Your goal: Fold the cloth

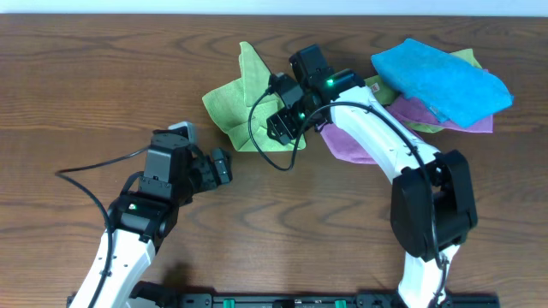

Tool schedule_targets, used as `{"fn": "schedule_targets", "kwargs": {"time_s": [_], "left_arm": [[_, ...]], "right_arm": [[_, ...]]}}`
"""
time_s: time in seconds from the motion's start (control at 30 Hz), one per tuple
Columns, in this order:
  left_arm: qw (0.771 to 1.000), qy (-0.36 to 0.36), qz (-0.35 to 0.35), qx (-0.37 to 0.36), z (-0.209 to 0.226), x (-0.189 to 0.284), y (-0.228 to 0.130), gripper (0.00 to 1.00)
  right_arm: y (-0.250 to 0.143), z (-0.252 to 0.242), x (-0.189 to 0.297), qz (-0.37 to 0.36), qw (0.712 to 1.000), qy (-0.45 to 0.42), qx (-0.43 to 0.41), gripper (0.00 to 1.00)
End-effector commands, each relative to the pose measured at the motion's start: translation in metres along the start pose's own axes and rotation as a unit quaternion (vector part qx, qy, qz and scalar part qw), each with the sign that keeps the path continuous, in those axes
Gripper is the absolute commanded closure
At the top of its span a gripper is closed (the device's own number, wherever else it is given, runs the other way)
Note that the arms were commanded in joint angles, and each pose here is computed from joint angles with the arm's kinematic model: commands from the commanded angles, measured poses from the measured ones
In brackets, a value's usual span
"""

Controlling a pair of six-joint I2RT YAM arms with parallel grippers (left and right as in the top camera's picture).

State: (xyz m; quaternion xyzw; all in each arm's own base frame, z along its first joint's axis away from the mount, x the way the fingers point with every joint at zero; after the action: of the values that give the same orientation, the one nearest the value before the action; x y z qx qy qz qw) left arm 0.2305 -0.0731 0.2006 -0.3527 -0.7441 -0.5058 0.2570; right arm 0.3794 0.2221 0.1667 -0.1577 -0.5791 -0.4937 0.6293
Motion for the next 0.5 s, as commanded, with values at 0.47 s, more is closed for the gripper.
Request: {"fn": "schedule_targets", "kwargs": {"time_s": [0.47], "left_arm": [[0.997,0.065,-0.044,-0.023,0.007,0.004,0.013,0.05]], "right_arm": [[0.021,-0.025,-0.044,-0.045,0.998,-0.023,-0.032,0.37]]}}
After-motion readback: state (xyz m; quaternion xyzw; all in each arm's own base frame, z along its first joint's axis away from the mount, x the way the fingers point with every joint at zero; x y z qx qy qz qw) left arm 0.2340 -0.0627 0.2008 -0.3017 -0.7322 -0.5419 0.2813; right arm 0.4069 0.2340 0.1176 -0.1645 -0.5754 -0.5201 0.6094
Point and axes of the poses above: each gripper's point midway between its finger pads, its own x axis back along the fingers, its own z axis along the line the jaws close on, y = z × x, the point moved 9 cm from there along x, back along the fingers, and after that the axes turned 5 degrees about -x, right-handed, at the moved point
